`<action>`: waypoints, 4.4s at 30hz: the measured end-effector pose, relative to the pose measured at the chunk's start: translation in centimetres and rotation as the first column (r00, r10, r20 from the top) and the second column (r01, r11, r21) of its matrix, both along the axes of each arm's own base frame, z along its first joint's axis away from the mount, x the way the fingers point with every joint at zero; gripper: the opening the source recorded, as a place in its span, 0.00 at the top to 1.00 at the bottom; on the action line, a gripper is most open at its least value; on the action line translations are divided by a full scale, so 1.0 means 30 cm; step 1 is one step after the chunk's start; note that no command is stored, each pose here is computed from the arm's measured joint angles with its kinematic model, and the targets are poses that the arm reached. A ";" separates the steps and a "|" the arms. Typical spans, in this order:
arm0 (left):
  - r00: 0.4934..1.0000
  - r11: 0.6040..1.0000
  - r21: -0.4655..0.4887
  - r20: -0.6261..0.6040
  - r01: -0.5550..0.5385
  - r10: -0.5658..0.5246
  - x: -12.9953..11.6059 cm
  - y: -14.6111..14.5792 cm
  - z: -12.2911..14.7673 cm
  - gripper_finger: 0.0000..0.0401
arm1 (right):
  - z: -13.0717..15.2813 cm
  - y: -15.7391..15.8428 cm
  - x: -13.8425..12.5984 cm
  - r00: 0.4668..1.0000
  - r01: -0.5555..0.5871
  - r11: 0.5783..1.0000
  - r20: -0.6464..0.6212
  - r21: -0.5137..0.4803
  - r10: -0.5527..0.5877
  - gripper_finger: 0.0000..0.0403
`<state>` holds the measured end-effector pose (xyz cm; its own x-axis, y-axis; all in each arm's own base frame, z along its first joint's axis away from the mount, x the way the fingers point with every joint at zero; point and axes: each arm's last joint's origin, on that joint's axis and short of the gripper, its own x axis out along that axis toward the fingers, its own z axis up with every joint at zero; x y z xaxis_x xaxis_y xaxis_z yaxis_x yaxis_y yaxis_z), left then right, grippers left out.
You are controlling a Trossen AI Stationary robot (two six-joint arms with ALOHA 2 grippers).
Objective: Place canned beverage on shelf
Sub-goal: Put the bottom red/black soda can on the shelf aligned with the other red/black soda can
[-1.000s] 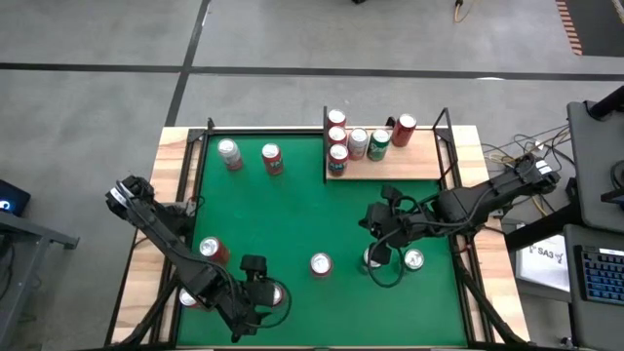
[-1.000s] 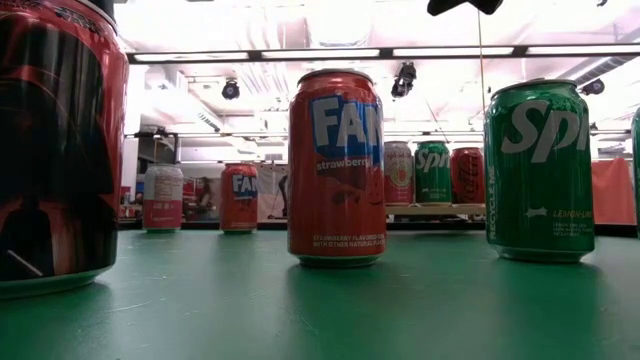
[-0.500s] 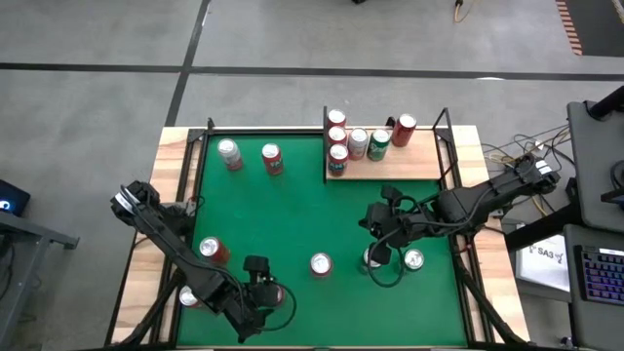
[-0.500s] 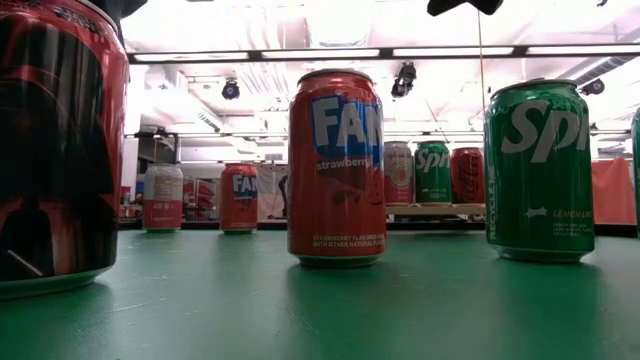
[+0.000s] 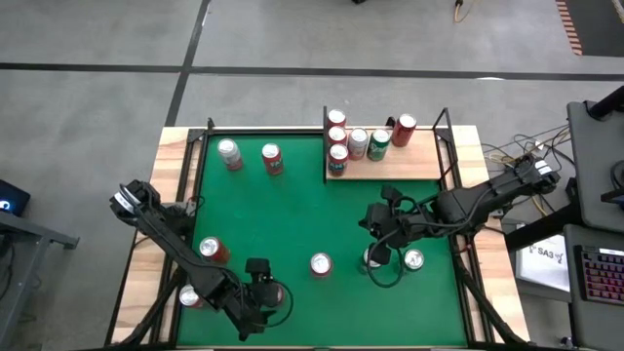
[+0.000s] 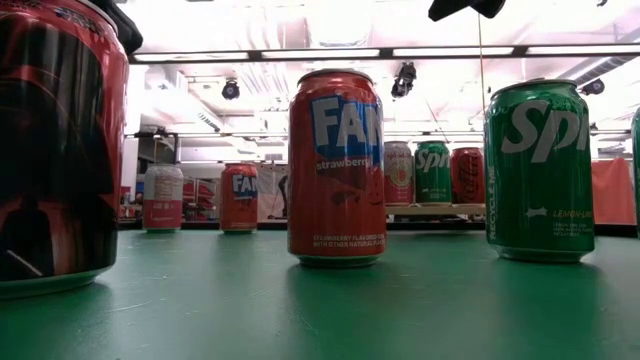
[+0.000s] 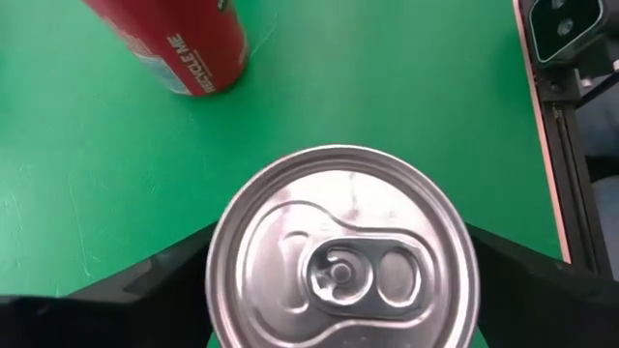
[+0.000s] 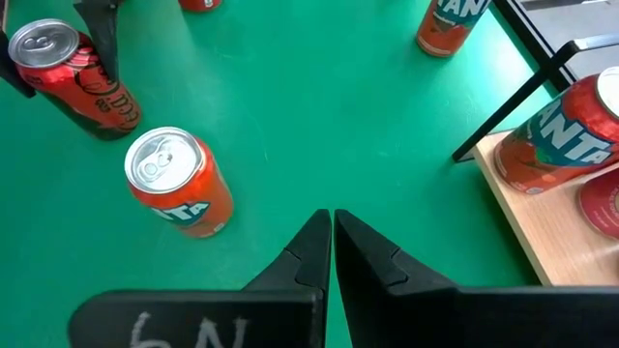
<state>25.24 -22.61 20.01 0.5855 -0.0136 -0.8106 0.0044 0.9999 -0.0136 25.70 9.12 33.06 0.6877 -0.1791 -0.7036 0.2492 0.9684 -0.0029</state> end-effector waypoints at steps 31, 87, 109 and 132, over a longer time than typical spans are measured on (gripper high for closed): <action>0.963 0.922 0.372 0.195 0.102 -0.185 0.064 0.205 0.331 0.29 | -0.045 0.026 0.068 0.960 -0.155 0.978 0.214 -0.137 0.182 0.98; 0.843 0.921 0.389 0.499 -0.012 -0.200 0.245 0.379 0.438 0.28 | -0.109 0.064 0.177 0.923 -0.156 0.935 0.291 -0.318 0.252 0.22; 0.833 0.866 0.501 0.482 -0.008 -0.271 0.229 0.409 0.476 0.13 | -0.124 -0.013 0.088 0.959 0.011 0.946 0.271 -0.325 0.082 0.29; 0.658 0.934 0.358 0.704 -0.003 -0.268 0.253 0.394 0.544 0.13 | -0.461 -0.310 -0.334 0.533 0.768 0.640 0.531 0.024 -0.659 0.28</action>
<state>32.84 -10.80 36.32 0.9957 0.0231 -0.0896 0.0100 0.9357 0.3525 15.67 -0.17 19.24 0.4794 -0.8455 -0.2354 0.8773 0.4548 0.1531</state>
